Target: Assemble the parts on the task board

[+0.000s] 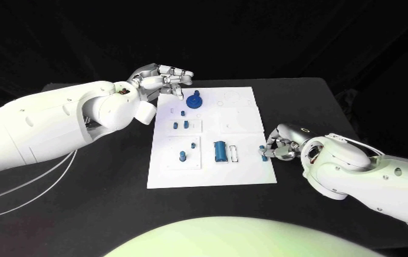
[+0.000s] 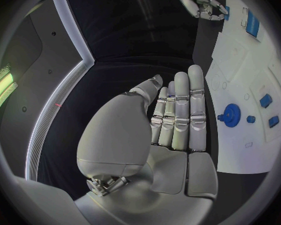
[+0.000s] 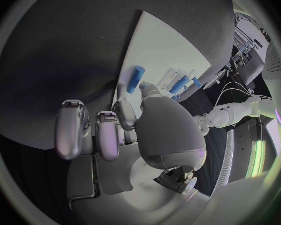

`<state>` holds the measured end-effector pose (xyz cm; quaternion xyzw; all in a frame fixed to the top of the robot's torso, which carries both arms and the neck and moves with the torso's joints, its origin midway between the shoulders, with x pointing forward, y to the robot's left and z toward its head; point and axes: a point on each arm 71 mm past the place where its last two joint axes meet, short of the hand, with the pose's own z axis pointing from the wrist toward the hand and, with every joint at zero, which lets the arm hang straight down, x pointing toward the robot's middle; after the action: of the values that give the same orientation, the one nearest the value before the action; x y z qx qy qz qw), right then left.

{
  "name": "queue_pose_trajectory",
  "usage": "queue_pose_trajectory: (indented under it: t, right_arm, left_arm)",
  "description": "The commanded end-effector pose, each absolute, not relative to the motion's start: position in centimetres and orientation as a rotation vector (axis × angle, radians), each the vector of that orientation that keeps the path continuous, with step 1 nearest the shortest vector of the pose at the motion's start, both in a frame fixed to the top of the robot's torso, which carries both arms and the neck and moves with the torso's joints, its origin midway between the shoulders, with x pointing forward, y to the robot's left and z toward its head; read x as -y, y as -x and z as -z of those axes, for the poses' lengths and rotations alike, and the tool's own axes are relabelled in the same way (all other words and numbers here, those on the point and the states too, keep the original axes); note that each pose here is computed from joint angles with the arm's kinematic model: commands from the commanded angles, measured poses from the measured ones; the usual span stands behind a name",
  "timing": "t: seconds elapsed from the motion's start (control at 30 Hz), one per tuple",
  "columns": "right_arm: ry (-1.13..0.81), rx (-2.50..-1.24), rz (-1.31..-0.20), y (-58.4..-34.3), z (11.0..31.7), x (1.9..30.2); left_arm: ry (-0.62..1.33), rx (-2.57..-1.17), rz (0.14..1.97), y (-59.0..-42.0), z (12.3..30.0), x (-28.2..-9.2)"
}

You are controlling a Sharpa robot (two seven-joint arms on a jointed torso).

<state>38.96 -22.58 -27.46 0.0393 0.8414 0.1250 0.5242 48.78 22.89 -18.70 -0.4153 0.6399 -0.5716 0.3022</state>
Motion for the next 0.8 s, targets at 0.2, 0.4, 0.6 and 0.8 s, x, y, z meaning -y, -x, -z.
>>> queue_pose_trajectory:
  t: [0.2,0.4,0.6,0.8]
  right_arm:
    - [-0.074,-2.062,-0.275,-38.69,27.95,22.42]
    - [-0.051,-2.074,-0.267,-38.56,28.12,22.1]
    - [-0.003,-2.059,-0.225,-38.57,28.25,21.69]
    - [0.032,-2.048,-0.196,-38.81,28.47,21.56]
  left_arm:
    - [1.091,-1.702,1.538,-48.73,18.6,-22.68]
    - [1.091,-1.703,1.538,-48.71,18.6,-22.7]
    - [1.091,-1.702,1.537,-48.7,18.6,-22.75]
    - [1.092,-1.702,1.537,-48.69,18.6,-22.79]
